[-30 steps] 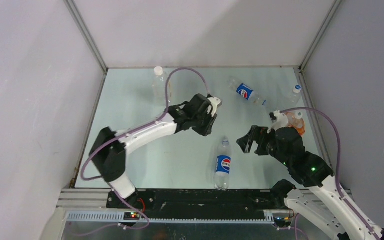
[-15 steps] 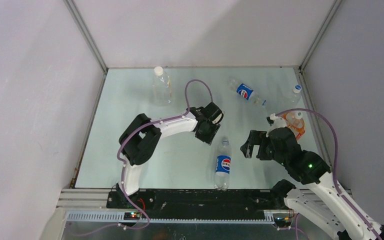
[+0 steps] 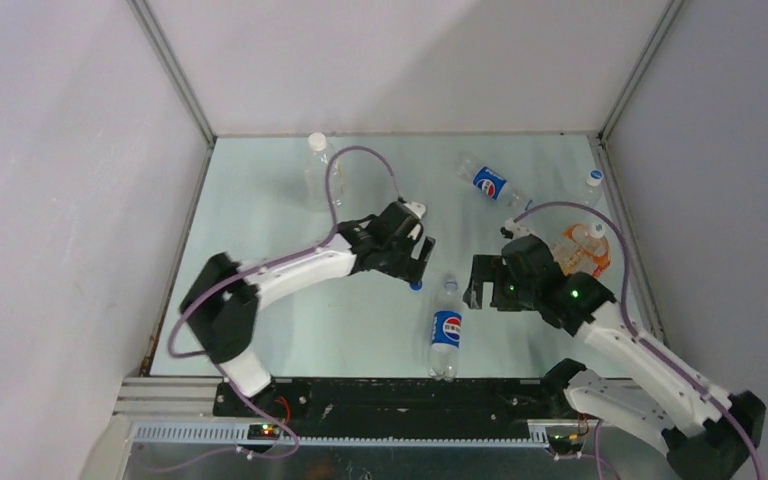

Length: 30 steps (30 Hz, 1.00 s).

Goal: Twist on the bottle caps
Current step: Place the bottle cap at the center of the board, then pick up the plastic bottle at the center of the board.

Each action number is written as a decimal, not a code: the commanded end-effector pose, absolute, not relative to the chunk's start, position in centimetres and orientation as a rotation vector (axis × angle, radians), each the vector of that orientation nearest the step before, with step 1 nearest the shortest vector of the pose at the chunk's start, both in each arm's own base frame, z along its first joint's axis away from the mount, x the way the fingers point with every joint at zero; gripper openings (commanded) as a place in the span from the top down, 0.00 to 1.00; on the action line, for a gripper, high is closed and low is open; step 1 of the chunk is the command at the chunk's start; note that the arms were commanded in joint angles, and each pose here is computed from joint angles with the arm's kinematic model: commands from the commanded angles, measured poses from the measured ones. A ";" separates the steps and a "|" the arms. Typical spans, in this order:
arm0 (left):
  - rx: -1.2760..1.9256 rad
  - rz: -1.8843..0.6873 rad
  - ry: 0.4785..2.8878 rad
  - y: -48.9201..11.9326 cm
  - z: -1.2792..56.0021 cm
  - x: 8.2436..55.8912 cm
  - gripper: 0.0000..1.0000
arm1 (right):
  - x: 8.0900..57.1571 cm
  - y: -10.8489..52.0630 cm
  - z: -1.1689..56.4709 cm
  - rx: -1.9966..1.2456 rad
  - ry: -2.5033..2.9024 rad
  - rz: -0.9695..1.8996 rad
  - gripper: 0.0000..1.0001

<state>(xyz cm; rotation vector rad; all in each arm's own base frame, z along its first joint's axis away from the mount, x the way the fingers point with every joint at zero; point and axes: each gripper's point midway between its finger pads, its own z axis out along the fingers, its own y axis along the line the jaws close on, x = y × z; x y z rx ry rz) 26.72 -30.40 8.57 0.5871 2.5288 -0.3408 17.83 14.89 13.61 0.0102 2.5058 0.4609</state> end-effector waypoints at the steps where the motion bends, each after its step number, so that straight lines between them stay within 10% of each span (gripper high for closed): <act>1: 0.407 -0.355 2.289 -27.7 15.5 28.4 0.01 | 20.3 17.3 14.6 0.019 2.498 0.496 0.01; 30: 0.249 -0.640 1.861 -15.9 20.8 19.6 0.00 | 23.2 22.6 2.2 0.188 2.994 0.293 0.13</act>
